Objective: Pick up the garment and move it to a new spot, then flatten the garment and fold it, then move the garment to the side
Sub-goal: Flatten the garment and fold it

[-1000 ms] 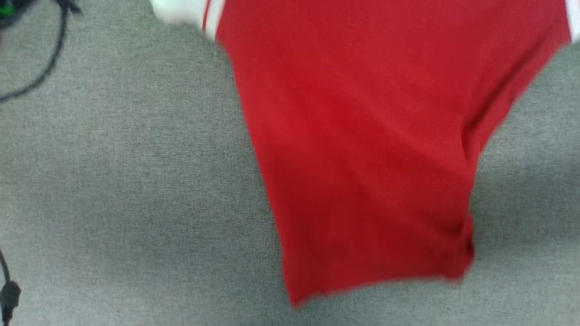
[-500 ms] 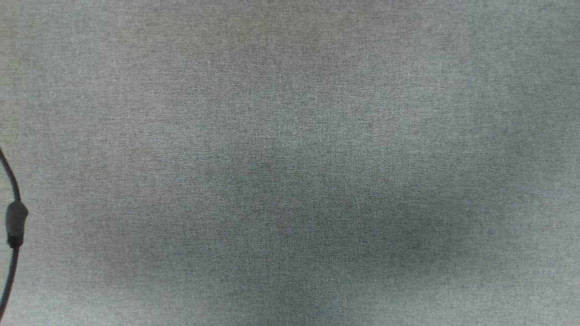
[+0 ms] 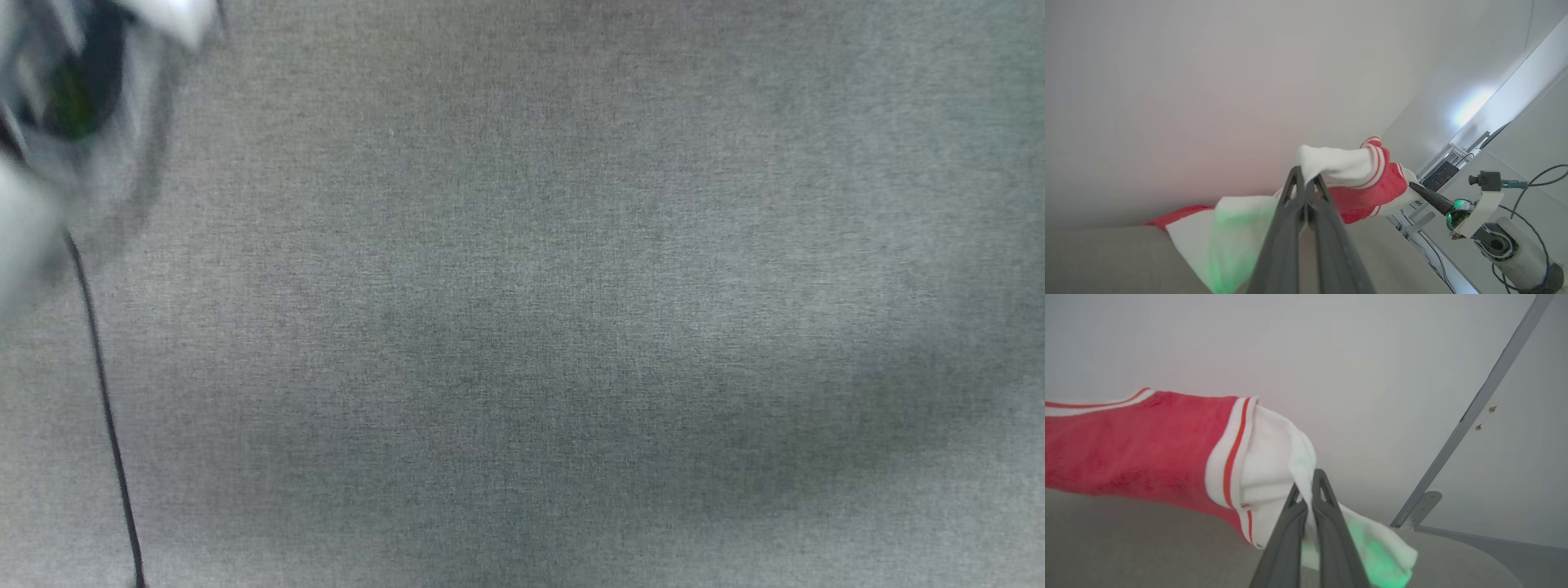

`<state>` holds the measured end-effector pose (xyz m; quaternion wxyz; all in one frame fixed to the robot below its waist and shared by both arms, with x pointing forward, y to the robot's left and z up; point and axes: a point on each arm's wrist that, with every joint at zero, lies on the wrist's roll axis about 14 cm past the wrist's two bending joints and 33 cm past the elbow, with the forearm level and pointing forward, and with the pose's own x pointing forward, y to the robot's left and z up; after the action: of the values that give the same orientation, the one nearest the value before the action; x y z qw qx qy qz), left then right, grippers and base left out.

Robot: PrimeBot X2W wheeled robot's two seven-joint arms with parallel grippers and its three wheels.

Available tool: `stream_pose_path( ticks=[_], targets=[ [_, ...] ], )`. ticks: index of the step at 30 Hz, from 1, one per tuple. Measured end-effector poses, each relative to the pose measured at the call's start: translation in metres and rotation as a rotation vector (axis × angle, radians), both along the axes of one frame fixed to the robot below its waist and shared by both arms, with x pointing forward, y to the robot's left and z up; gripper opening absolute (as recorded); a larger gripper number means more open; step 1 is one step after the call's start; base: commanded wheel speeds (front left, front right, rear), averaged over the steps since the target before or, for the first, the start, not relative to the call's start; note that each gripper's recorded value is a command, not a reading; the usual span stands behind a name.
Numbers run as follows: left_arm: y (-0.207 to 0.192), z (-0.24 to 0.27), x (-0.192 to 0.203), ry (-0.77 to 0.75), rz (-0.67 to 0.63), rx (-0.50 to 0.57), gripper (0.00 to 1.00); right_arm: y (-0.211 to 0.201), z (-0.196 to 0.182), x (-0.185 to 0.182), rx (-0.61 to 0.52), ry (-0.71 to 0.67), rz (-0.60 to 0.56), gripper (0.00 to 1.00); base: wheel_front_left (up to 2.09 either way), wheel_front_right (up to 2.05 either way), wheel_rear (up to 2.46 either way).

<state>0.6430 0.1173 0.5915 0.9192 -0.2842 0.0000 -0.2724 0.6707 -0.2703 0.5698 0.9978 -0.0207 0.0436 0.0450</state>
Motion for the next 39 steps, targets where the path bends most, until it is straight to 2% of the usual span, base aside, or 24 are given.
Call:
stream_pose_path(
  ticks=[4, 6, 10, 15, 22, 23, 29, 34, 39],
  targets=[
    [-0.009, -0.058, -0.057, 0.143, -0.081, -0.014, 0.0, 0.005, -0.065, -0.05, 0.031, 0.156, 0.05, 0.0, 0.0, 0.0, 0.0],
    [-0.009, -0.086, -0.086, 0.196, -0.112, 0.037, 0.0, 0.005, -0.086, -0.078, 0.047, 0.216, 0.068, 0.0, 0.0, 0.0, 0.0],
    [-0.002, -0.111, -0.123, 0.266, -0.095, 0.025, 0.0, 0.013, -0.121, -0.132, 0.075, 0.343, 0.108, 0.0, 0.0, 0.0, 0.0],
    [-0.004, -0.127, -0.169, 0.323, -0.094, -0.004, 0.0, 0.02, -0.137, -0.188, 0.097, 0.46, 0.131, 0.0, 0.0, 0.0, 0.0],
    [0.005, -0.148, -0.224, 0.402, -0.089, 0.037, 0.0, 0.031, -0.148, -0.251, 0.137, 0.595, 0.142, 0.0, 0.0, 0.0, 0.0],
    [0.004, -0.153, -0.24, 0.428, -0.098, 0.037, 0.0, 0.034, -0.153, -0.269, 0.151, 0.644, 0.142, 0.0, 0.0, 0.0, 0.0],
    [0.013, -0.156, -0.272, 0.488, -0.076, 0.003, 0.0, 0.028, -0.164, -0.316, 0.165, 0.769, 0.115, 0.0, 0.0, 0.0, 0.0],
    [0.02, -0.157, -0.291, 0.527, -0.063, -0.01, 0.0, 0.026, -0.164, -0.34, 0.185, 0.826, 0.093, 0.0, 0.0, 0.0, 0.0],
    [0.012, -0.168, -0.3, 0.551, -0.084, 0.005, 0.0, 0.031, -0.167, -0.337, 0.198, 0.834, 0.098, 0.0, 0.0, 0.0, 0.0]
  ],
)
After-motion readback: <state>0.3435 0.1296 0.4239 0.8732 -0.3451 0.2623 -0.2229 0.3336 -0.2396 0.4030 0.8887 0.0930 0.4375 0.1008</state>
